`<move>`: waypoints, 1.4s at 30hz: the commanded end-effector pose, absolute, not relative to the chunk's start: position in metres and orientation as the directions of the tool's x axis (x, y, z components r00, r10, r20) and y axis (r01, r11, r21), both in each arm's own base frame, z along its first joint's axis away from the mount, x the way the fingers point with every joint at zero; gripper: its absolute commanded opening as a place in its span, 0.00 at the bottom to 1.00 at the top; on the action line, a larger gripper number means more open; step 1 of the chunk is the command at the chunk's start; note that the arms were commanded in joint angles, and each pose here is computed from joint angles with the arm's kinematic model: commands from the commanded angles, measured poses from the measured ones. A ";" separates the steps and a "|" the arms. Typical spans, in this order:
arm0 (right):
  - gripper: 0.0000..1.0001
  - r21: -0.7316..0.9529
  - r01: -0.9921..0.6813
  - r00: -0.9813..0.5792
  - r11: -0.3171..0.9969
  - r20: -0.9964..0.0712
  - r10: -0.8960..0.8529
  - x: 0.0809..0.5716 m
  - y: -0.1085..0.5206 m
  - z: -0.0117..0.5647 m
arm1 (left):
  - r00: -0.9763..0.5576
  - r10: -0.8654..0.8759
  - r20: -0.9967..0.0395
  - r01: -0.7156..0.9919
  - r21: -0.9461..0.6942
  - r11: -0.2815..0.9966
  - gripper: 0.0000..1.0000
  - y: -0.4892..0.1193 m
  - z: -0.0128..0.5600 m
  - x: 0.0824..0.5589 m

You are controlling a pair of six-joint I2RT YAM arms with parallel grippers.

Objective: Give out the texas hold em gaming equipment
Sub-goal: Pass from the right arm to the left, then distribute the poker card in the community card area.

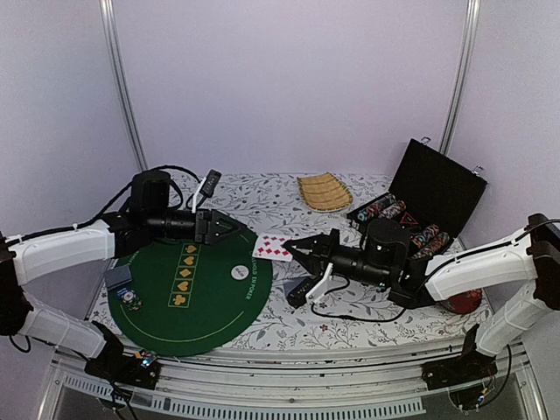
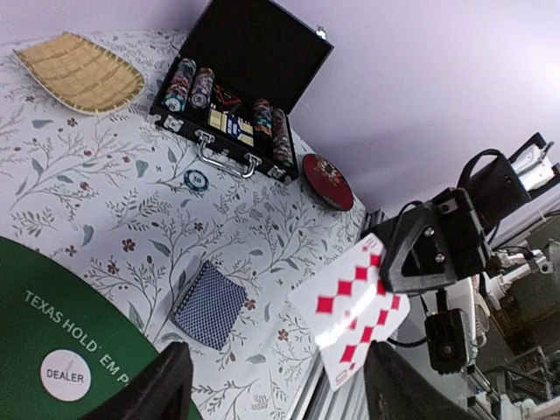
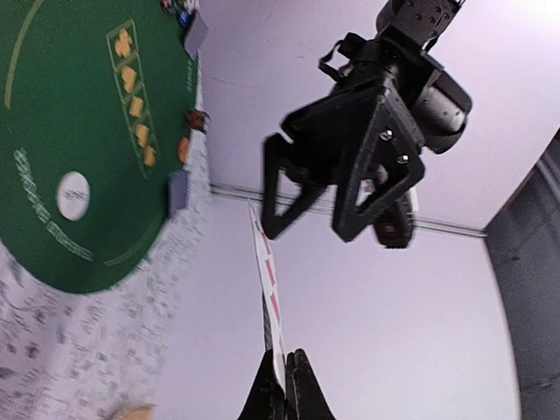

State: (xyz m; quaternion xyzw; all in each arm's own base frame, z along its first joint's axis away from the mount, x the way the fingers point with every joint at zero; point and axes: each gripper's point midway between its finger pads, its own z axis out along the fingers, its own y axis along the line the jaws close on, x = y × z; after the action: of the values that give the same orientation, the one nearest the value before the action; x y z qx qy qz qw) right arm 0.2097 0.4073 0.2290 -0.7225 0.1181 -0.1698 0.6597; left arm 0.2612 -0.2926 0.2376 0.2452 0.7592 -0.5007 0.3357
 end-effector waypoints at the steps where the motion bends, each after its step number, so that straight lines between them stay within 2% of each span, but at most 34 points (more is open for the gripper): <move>1: 0.02 -0.888 0.455 0.759 -0.062 0.423 -0.494 0.219 0.407 0.280 | -0.724 0.050 -0.687 0.669 -0.684 0.292 0.74 -0.301 0.239 0.250; 5: 0.02 -0.868 0.489 0.744 -0.081 0.464 -0.480 0.218 0.416 0.280 | -0.715 0.042 -0.698 0.690 -0.695 0.203 0.74 -0.311 0.249 0.243; 8: 0.02 -0.859 0.503 0.735 -0.096 0.483 -0.476 0.220 0.420 0.277 | -0.697 0.051 -0.716 0.714 -0.685 0.145 0.69 -0.322 0.257 0.236; 10: 0.02 -0.859 0.503 0.739 -0.092 0.483 -0.470 0.219 0.422 0.276 | -0.697 0.064 -0.714 0.715 -0.686 0.133 0.56 -0.328 0.255 0.233; 16: 0.02 -0.872 0.485 0.753 -0.071 0.458 -0.472 0.219 0.422 0.278 | -0.706 0.098 -0.701 0.708 -0.699 0.098 0.00 -0.333 0.249 0.225; 18: 0.02 -0.876 0.478 0.758 -0.068 0.450 -0.472 0.218 0.421 0.276 | -0.705 0.087 -0.704 0.709 -0.696 0.114 0.00 -0.331 0.249 0.226; 19: 0.06 -0.881 0.468 0.763 -0.069 0.442 -0.471 0.218 0.421 0.275 | -0.706 0.079 -0.704 0.707 -0.695 0.132 0.00 -0.329 0.248 0.226; 20: 0.20 -0.887 0.458 0.768 -0.063 0.430 -0.474 0.219 0.421 0.275 | -0.711 0.071 -0.700 0.700 -0.695 0.163 0.00 -0.325 0.246 0.229; 21: 0.40 -0.902 0.431 0.782 -0.034 0.392 -0.485 0.218 0.419 0.279 | -0.716 0.062 -0.695 0.691 -0.695 0.199 0.00 -0.319 0.244 0.231; 23: 0.92 -0.932 0.359 0.812 0.056 0.283 -0.511 0.218 0.412 0.294 | -0.762 0.053 -0.645 0.633 -0.726 0.269 0.00 -0.300 0.229 0.234; 24: 1.00 -0.954 0.277 0.839 0.115 0.182 -0.513 0.219 0.408 0.302 | -0.786 0.039 -0.617 0.597 -0.742 0.306 0.00 -0.286 0.222 0.233; 26: 0.99 -0.979 0.150 0.873 0.141 0.064 -0.483 0.216 0.402 0.302 | -0.839 0.006 -0.544 0.492 -0.755 0.434 0.00 -0.254 0.194 0.237; 28: 0.99 -0.994 0.004 0.905 0.107 -0.041 -0.422 0.209 0.397 0.293 | -0.911 0.012 -0.411 0.337 -0.730 0.595 0.00 -0.219 0.151 0.227; 30: 0.99 -0.990 -0.117 0.916 0.073 -0.136 -0.376 0.203 0.393 0.280 | -0.953 0.020 -0.302 0.229 -0.676 0.701 0.00 -0.192 0.125 0.213; 32: 0.99 -0.978 -0.187 0.907 0.095 -0.209 -0.365 0.201 0.388 0.274 | -0.973 0.026 -0.229 0.165 -0.616 0.770 0.00 -0.172 0.109 0.201; 37: 0.99 -0.977 -0.203 0.895 0.062 -0.211 -0.394 0.204 0.385 0.251 | -0.995 -0.019 -0.101 0.027 -0.435 0.900 0.00 -0.121 0.082 0.189; 42: 0.99 -0.979 -0.189 0.898 0.078 -0.204 -0.389 0.206 0.378 0.244 | -0.996 -0.093 -0.003 -0.087 -0.314 0.945 0.00 -0.093 0.068 0.191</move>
State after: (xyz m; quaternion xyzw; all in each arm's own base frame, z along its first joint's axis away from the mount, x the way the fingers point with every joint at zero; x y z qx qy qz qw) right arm 0.2049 0.3830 0.2543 -0.6761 0.2032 -0.0882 0.7027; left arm 0.2051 -0.1237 0.0787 -0.0255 0.9679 -0.2424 0.0611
